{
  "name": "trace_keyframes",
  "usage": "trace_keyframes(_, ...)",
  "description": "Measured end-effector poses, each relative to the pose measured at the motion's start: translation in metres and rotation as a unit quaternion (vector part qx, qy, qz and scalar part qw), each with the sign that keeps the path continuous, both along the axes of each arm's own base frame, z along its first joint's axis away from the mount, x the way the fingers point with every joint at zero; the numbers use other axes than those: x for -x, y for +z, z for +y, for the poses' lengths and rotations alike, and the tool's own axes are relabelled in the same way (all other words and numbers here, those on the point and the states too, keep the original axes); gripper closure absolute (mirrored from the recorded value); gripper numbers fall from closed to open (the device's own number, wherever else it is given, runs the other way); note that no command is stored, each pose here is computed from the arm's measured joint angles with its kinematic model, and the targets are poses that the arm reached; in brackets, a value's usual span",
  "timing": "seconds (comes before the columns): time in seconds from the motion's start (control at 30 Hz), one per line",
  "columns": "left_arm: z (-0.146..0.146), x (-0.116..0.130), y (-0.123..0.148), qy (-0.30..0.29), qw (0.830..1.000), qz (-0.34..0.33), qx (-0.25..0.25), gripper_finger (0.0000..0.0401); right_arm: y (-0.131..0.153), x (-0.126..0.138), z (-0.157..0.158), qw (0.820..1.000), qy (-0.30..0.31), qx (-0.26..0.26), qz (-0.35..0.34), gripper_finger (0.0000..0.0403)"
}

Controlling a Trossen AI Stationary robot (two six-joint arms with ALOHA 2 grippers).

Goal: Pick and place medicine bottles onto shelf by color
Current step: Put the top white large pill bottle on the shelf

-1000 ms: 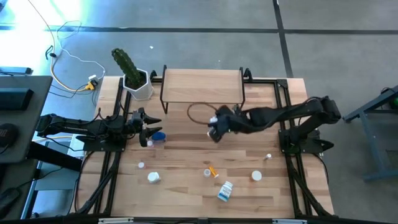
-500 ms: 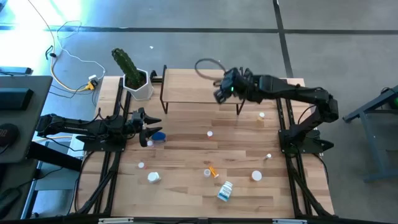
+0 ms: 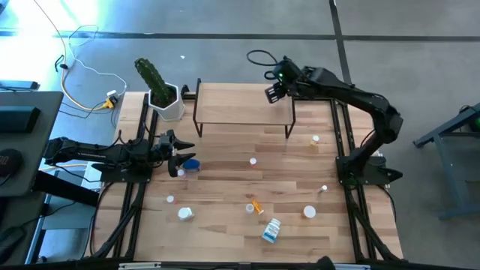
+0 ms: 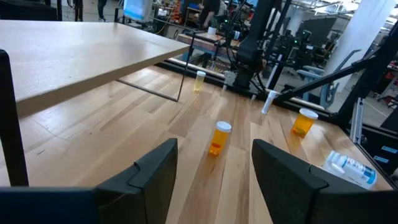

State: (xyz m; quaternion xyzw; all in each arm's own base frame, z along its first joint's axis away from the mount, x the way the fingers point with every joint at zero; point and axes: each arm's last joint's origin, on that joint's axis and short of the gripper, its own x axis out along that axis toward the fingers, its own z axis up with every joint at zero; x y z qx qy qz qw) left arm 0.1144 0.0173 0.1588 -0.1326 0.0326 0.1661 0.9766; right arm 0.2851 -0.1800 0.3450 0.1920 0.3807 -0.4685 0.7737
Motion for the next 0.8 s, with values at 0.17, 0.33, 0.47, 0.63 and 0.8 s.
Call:
trace_keyframes(0.17, 0.000, 0.000, 0.000, 0.000, 1.000, -0.001, 0.004, 0.0205, -0.013, -0.008, -0.007, 1.000, 0.001, -0.009, 0.017, 0.0244)
trace_keyframes(0.33, 0.000, 0.000, 0.000, 0.001, 1.000, -0.001, 0.004, 0.0205, -0.015, -0.009, -0.008, 1.000, 0.001, -0.011, 0.018, 0.0244)
trace_keyframes(0.47, 0.000, 0.000, 0.000, -0.007, 1.000, -0.001, 0.005, 0.0205, -0.015, -0.008, -0.007, 1.000, 0.010, -0.010, 0.027, 0.0240)
trace_keyframes(0.63, 0.000, 0.000, 0.000, -0.007, 1.000, -0.002, 0.006, 0.0205, -0.015, -0.008, -0.007, 0.999, 0.014, -0.014, 0.026, 0.0213)
trace_keyframes(0.8, 0.000, 0.000, 0.000, -0.007, 1.000, -0.002, 0.006, 0.0205, -0.015, -0.007, -0.008, 0.999, 0.018, -0.021, 0.021, 0.0184)
